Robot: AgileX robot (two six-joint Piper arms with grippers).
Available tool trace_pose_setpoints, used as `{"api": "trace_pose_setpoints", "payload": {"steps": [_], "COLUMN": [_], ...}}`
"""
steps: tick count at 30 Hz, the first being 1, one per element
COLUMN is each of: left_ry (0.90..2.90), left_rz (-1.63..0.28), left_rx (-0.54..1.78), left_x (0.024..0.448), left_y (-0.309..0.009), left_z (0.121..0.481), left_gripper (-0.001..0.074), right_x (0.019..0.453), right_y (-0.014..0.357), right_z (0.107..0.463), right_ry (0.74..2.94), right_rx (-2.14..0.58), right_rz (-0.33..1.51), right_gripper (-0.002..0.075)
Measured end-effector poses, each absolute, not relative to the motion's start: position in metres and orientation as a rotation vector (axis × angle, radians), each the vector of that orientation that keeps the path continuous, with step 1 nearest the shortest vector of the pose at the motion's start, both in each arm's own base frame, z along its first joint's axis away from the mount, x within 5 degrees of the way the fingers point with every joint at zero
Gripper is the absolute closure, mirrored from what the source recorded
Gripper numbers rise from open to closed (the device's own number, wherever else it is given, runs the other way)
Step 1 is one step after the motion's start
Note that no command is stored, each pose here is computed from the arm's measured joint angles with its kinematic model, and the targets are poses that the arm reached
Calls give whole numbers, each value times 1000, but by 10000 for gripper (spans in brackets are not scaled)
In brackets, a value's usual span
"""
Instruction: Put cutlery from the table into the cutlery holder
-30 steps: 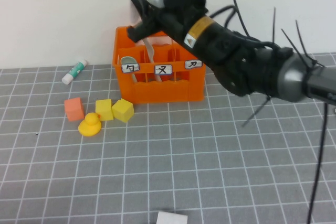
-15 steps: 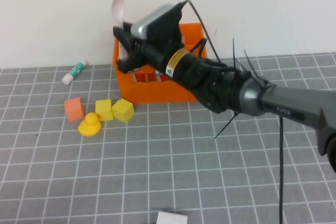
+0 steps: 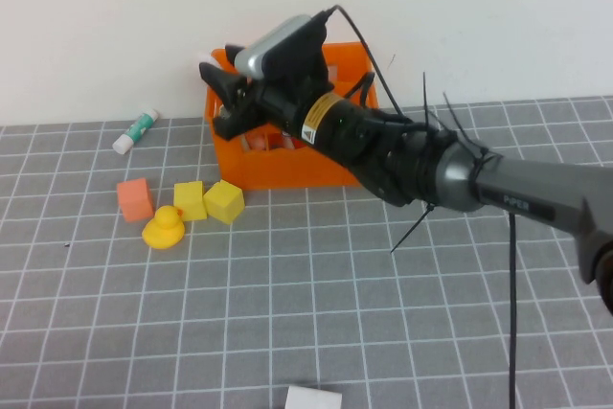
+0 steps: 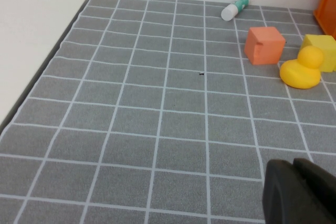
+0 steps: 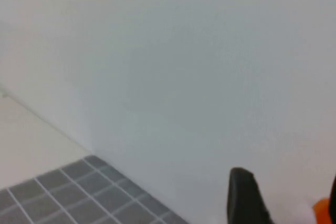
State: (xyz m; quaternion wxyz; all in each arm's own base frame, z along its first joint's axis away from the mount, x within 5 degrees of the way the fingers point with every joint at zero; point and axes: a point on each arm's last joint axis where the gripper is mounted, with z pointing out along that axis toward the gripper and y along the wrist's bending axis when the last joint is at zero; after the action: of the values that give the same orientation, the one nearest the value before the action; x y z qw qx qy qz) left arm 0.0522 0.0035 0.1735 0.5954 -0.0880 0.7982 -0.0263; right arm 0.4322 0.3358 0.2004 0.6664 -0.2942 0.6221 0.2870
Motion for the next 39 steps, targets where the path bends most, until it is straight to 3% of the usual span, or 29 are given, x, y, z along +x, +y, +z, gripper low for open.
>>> {"api": "trace_pose_setpoints", "payload": {"steps": [4,7,12,15,19,23,29,39], "left_ry": [1854,1854,1854,1854,1854,1854,1854,1854], "left_rz": [-62,-62,-62,-62,-62,-62,-62,-61], "left_rx": [-206,-206,-206,-206,-206,-206,-206,-204], "left_x": [52,52,52,52,52,52,52,52], "left_y": [3,3,3,3,3,3,3,3], "left_z": [174,174,174,174,174,174,174,174], "left_gripper": [736,736,736,736,736,736,736,736], "right_x": [429,421,386,356,317,296,279,226], "right_y": [329,317,293,280,263,249,222,165], "right_z": [233,279,354,381,407,428,435,391], "right_ry": [1372,1313,1181,1093,1025,1049,1176,1447], "right_rx": [-636,-670,-918,-1173,-1423,-1466,-1354,-1092], "right_rz": [701,767,842,881,948,958,926,683], "right_gripper": [392,433,601,689,716,718,718,718]}}
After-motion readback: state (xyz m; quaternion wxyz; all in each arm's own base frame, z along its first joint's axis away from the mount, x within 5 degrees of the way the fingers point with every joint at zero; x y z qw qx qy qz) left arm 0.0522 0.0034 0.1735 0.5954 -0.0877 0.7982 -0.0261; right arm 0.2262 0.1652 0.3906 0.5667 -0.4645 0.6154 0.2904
